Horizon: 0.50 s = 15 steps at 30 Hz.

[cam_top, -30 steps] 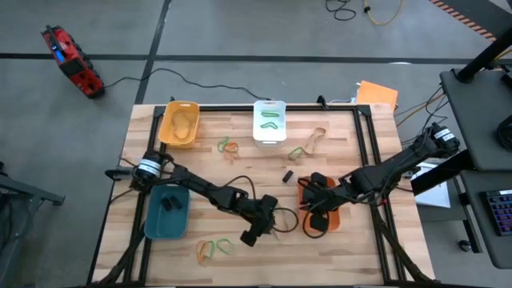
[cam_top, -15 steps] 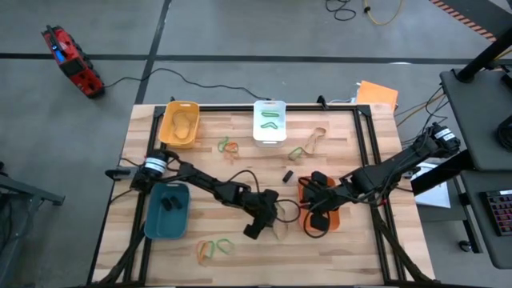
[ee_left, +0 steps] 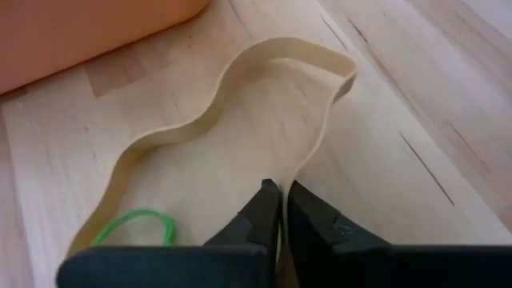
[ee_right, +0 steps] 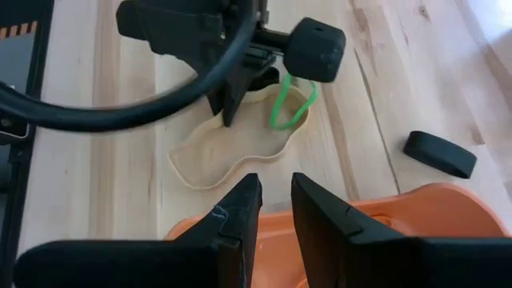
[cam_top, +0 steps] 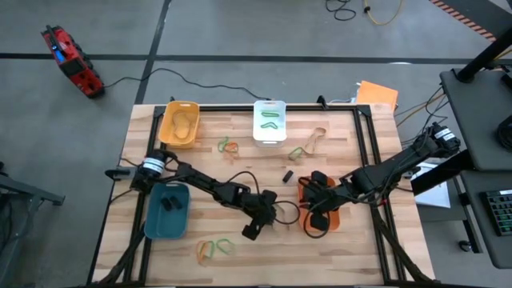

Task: Sort rubber bands into baskets
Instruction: Put the middle light brown rubber band into the yellow bin

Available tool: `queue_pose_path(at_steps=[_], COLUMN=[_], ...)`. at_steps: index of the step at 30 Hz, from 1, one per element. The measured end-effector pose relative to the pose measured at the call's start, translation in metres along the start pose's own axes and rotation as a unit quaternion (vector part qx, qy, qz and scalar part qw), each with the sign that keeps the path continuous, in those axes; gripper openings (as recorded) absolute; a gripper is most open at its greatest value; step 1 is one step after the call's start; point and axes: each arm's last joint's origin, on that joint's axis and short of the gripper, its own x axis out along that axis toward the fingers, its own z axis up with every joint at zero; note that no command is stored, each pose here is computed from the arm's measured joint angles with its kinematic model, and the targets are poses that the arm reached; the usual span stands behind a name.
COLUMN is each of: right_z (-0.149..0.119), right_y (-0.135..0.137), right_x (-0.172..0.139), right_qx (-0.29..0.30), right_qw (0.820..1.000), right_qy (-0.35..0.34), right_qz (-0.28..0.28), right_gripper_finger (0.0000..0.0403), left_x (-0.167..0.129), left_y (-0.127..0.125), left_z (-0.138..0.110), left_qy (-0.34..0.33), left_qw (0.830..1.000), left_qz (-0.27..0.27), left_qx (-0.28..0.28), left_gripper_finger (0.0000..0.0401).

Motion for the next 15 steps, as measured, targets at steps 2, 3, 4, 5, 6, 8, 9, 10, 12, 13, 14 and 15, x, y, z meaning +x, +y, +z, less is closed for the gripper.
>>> queue_pose_path(at_steps=[2,3,4,5,6,8,9,10,12,13,14,15], right_z=[0.0,0.0,0.0,0.0,0.0,-0.001,-0.001,-0.001,-0.001,-0.001,-0.002,-0.002], right_y=[-0.001,-0.001,-0.001,-0.001,-0.001,-0.002,-0.003,-0.003,-0.004,-0.004,-0.005,-0.005], right_x=[0.0,0.0,0.0,0.0,0.001,0.001,0.001,0.002,0.002,0.002,0.003,0.003], right_qx=[-0.001,-0.001,-0.001,-0.001,-0.002,-0.003,-0.003,-0.003,-0.004,-0.004,-0.004,-0.004], right_qw=[1.0,1.0,1.0,1.0,1.0,0.999,0.999,0.999,0.998,0.998,0.998,0.997], right_qy=[-0.006,-0.008,-0.009,-0.01,-0.011,-0.015,-0.018,-0.022,-0.026,-0.028,-0.029,-0.032], right_qz=[-0.01,-0.015,-0.019,-0.02,-0.02,-0.028,-0.034,-0.041,-0.05,-0.054,-0.058,-0.063], right_gripper_finger=[0.0068,0.0068,0.0068,0.0068,0.0068,0.0068,0.0068,0.0068,0.0068,0.0068,0.0068,0.0068], left_x=[-0.006,-0.011,-0.017,-0.023,-0.03,-0.043,-0.049,-0.057,-0.074,-0.084,-0.092,-0.101], left_y=[0.0,0.0,0.0,0.0,0.0,-0.001,-0.001,-0.002,-0.003,-0.004,-0.004,-0.005], left_z=[0.002,0.005,0.008,0.013,0.018,0.025,0.028,0.031,0.037,0.04,0.041,0.041], left_qy=[0.001,-0.004,-0.011,-0.019,-0.027,-0.038,-0.044,-0.047,-0.057,-0.066,-0.068,-0.07], left_qw=[1.0,1.0,1.0,1.0,0.999,0.999,0.999,0.998,0.998,0.997,0.997,0.997], left_qz=[0.001,0.002,0.004,0.006,0.008,0.01,0.011,0.012,0.014,0.016,0.022,0.034], left_qx=[0.007,0.011,0.015,0.019,0.022,0.026,0.027,0.028,0.029,0.031,0.03,0.03], left_gripper_finger=[0.0001,0.0001,0.0001,0.0,0.0,0.0,0.0,0.0,0.0,0.0,0.0,0.0])
